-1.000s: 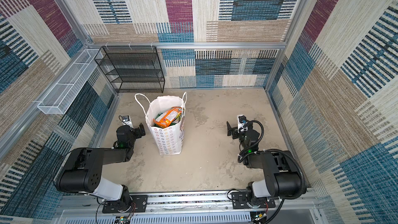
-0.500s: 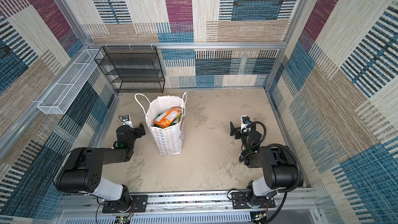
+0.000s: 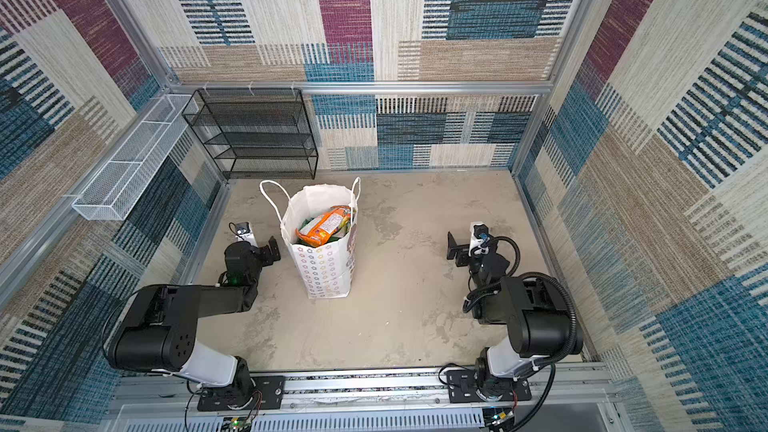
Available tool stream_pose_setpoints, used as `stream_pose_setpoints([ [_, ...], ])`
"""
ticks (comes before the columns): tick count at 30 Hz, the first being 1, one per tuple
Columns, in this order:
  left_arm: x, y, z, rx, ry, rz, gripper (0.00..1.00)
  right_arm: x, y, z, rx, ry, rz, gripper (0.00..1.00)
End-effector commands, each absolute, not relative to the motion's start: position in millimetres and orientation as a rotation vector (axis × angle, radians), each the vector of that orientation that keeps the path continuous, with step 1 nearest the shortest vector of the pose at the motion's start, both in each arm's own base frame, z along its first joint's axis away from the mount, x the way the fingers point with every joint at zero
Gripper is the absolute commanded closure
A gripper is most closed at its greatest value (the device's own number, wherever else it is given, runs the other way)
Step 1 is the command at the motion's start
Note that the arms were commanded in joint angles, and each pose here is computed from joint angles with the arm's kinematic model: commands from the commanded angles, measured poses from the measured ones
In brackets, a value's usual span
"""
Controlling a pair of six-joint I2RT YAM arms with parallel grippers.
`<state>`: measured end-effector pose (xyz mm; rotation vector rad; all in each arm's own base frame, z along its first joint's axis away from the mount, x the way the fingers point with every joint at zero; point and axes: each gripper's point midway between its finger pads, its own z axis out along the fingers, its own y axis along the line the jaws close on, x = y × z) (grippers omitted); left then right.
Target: Place the snacks into the paper bag
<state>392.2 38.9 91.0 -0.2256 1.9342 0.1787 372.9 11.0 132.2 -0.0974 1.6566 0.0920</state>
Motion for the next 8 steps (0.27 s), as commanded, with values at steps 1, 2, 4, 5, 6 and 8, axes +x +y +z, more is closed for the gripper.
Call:
stream_pose_setpoints([
  [1, 395.1, 40.4, 96.5, -0.209, 1.914, 0.204, 0.01, 373.6, 11.6, 142.8, -0.090, 1.617, 0.103, 0.00],
  [2, 396.2, 40.0, 95.7, -0.206, 1.919, 0.202, 0.01, 373.5, 11.2, 142.9, -0.090, 1.617, 0.100, 0.00],
  [4, 399.0, 37.9, 93.7, -0.191, 1.930, 0.193, 0.01, 373.6, 12.2, 143.3, -0.090, 1.615, 0.093, 0.00],
  [5, 398.7, 38.1, 94.2, -0.193, 1.931, 0.192, 0.01, 373.8, 12.3, 142.8, -0.088, 1.618, 0.091, 0.00],
  [6, 397.7, 38.4, 94.9, -0.195, 1.925, 0.192, 0.01, 373.5, 12.0, 143.4, -0.090, 1.615, 0.087, 0.00],
  [8, 395.7, 37.8, 97.2, -0.192, 1.913, 0.191, 0.01, 372.8, 12.5, 143.7, -0.089, 1.613, 0.089, 0.00],
])
